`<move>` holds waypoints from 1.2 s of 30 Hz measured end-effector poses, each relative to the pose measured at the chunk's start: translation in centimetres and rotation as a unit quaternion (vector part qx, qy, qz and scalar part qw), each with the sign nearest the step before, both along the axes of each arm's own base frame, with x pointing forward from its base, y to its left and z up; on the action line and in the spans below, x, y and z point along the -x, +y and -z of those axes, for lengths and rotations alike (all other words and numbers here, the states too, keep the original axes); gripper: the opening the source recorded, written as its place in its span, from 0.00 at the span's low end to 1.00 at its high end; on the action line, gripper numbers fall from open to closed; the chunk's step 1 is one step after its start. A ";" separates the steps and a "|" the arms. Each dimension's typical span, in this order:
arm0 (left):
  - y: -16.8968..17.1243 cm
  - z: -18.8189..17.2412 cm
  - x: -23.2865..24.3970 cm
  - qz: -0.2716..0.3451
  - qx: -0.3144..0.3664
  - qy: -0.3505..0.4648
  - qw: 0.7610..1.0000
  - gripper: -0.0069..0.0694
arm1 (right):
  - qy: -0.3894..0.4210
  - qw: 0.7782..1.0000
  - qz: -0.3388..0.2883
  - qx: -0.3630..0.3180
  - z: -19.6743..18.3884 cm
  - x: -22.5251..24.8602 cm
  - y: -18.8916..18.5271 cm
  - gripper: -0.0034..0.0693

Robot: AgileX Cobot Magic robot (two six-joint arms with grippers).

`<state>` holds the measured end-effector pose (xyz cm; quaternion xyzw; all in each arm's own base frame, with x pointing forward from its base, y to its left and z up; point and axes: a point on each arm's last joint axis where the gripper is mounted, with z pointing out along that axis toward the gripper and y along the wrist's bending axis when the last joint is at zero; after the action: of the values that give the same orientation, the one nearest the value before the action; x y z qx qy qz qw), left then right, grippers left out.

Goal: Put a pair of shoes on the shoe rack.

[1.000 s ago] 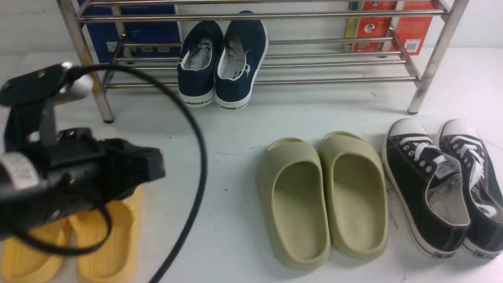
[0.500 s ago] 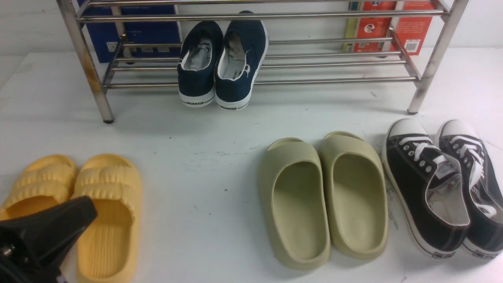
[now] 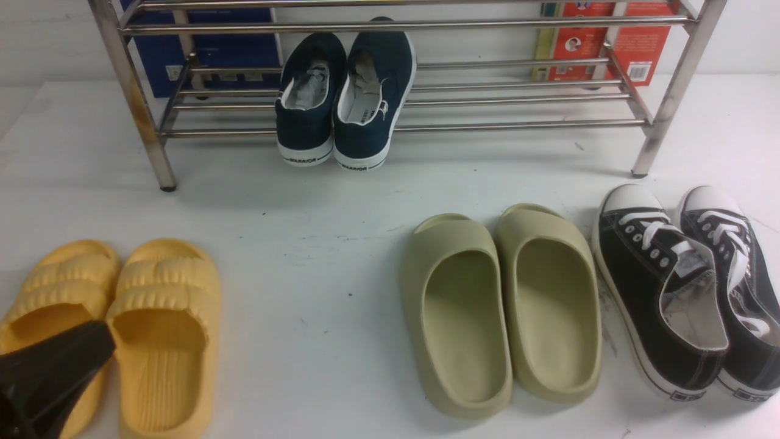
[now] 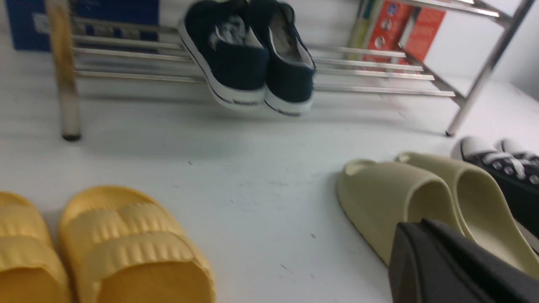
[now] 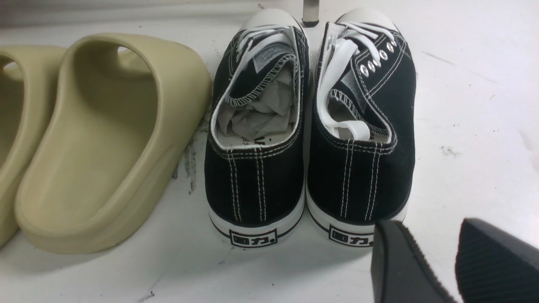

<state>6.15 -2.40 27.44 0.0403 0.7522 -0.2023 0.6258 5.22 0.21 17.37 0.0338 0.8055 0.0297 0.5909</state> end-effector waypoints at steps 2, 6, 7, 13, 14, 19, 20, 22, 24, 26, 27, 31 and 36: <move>0.6 0.6 0.7 -0.032 0.006 -0.030 0.999 0.07 | 0.000 1.000 0.000 0.000 0.0 0.0 0.0 0.39; 1.6 2.6 1.4 -0.106 0.018 -0.058 0.992 0.07 | 0.000 1.000 0.000 0.000 0.0 0.0 0.0 0.39; 1.8 3.6 1.4 -0.125 0.024 -0.051 0.991 0.07 | 0.000 1.000 0.000 0.000 0.0 0.0 0.0 0.39; 1.9 8.2 0.7 -0.155 0.035 0.016 0.987 0.07 | 0.000 1.000 0.000 0.000 0.0 0.0 0.0 0.39; 1.9 8.8 0.7 -0.156 0.039 0.026 0.987 0.07 | 0.000 1.000 0.000 0.000 0.0 0.0 0.0 0.39; 1.9 9.6 0.7 -0.160 0.059 0.056 0.984 0.07 | 0.000 1.000 0.000 0.000 0.0 0.0 0.0 0.39; 1.9 9.7 0.7 -0.159 0.059 0.058 0.984 0.07 | 0.000 1.000 0.000 0.000 0.0 0.0 0.0 0.39; 1.8 10.2 0.8 -0.158 0.053 0.084 0.982 0.07 | 0.000 1.000 0.000 0.000 0.0 0.0 0.0 0.39; 1.8 10.4 0.9 -0.157 0.050 0.098 0.981 0.07 | 0.000 1.000 0.000 0.000 0.0 0.0 0.0 0.39; 1.8 10.6 1.0 -0.157 0.049 0.107 0.981 0.07 | 0.000 1.000 0.000 0.000 0.0 0.0 0.0 0.39; 1.8 10.6 1.0 -0.157 0.049 0.107 0.981 0.07 | 0.000 1.000 0.000 0.000 0.0 0.0 0.0 0.39; 1.8 10.6 1.0 -0.157 0.049 0.110 0.980 0.07 | 0.000 1.000 0.000 0.000 0.0 0.0 0.0 0.39; 1.8 10.6 1.0 -0.157 0.049 0.110 0.980 0.07 | 0.000 1.000 0.000 0.000 0.0 0.0 0.0 0.39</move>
<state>5.17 -0.59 16.81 -0.1312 0.8025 -0.1411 0.5646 5.22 0.21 17.37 0.0338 0.8055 0.0297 0.5909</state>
